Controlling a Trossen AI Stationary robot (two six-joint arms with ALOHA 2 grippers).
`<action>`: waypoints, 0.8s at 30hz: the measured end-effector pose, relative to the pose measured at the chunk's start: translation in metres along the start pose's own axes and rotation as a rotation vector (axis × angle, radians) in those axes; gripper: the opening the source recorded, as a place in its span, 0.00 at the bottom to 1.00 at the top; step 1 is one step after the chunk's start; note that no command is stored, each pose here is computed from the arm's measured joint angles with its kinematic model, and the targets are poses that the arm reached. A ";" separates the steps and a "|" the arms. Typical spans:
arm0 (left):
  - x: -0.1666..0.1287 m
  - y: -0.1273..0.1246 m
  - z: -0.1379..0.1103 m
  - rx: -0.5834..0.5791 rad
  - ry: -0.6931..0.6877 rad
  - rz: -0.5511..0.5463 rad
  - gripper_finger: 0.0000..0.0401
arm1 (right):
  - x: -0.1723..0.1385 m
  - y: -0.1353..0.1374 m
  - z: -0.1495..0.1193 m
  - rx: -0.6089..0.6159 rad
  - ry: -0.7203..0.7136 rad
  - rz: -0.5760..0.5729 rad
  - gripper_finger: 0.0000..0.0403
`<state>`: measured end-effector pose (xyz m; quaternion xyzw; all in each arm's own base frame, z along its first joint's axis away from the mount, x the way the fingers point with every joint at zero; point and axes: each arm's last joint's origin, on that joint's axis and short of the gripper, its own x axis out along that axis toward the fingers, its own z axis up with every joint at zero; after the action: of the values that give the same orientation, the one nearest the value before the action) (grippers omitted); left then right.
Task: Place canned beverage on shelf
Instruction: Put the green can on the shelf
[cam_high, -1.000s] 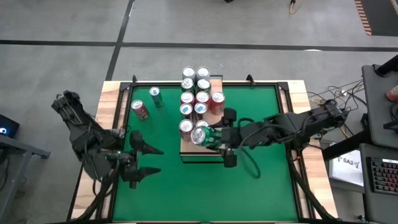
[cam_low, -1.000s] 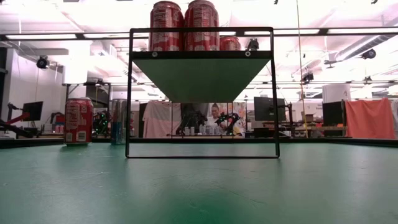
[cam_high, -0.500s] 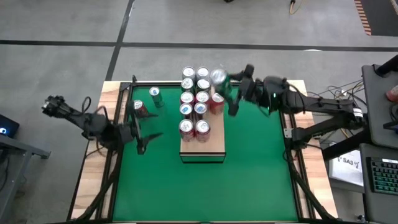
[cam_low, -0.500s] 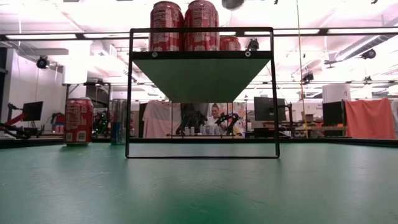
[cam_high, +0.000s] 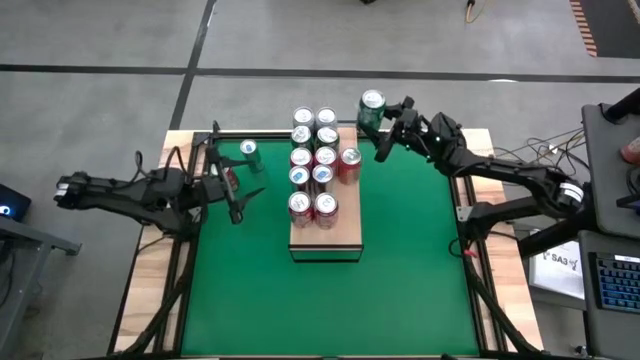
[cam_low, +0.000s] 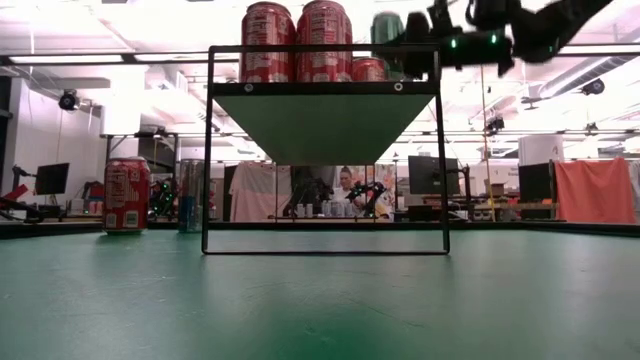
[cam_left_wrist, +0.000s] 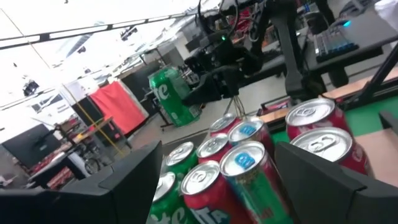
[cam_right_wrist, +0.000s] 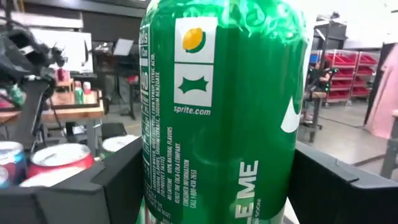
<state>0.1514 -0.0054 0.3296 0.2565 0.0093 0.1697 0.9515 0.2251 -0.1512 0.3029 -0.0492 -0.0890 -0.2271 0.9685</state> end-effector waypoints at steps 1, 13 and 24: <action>0.000 0.000 -0.001 0.004 0.005 0.003 0.73 | -0.001 -0.001 -0.007 0.008 0.002 -0.008 0.73; 0.005 0.009 -0.009 0.074 0.054 0.070 0.73 | -0.005 0.000 -0.075 0.100 0.010 -0.023 0.73; 0.002 0.016 0.003 -0.088 -0.009 0.045 0.73 | -0.001 0.005 -0.082 0.030 -0.037 0.052 0.73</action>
<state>0.1483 0.0068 0.3398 0.2151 -0.0084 0.1902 0.9578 0.2389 -0.1570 0.2218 -0.0413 -0.1089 -0.1998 0.9729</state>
